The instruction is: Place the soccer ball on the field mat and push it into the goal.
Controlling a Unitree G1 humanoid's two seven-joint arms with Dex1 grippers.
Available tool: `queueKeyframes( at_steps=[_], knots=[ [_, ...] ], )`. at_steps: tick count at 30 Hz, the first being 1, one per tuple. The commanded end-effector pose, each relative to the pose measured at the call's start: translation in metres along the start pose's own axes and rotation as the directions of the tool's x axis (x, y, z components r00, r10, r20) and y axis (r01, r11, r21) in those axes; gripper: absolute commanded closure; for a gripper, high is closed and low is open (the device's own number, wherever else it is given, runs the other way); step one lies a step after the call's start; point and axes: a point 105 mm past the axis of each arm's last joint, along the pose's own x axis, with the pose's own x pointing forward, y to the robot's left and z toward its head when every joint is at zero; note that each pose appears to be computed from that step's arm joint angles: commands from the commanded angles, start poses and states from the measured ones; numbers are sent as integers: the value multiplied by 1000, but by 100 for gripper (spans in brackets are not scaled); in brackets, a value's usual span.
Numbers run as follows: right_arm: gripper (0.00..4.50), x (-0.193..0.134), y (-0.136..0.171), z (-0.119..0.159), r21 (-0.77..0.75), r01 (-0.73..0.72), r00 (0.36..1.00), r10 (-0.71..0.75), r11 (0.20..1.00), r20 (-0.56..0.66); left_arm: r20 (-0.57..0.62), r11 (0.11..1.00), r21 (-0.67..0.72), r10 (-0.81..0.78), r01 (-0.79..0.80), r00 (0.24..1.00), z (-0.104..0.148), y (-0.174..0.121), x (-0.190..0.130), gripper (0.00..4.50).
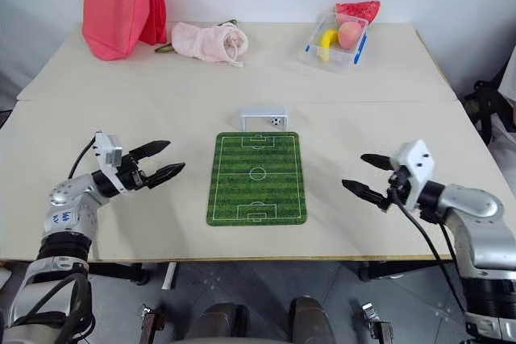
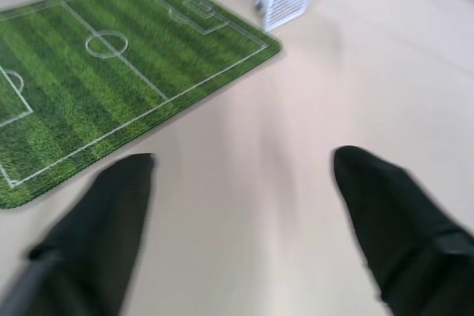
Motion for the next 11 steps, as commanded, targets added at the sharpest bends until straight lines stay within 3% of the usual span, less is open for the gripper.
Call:
queueKeyframes(
  at_steps=[1,11],
  knots=[
    [35,-24,-11,6,-22,49,998,-48,999,43,60,1000,7,28,-28,998,17,9,-8,0],
    [35,-36,-6,-7,17,100,995,-100,995,15,-21,1000,27,-5,6,1000,7,5,-19,0]
  ],
)
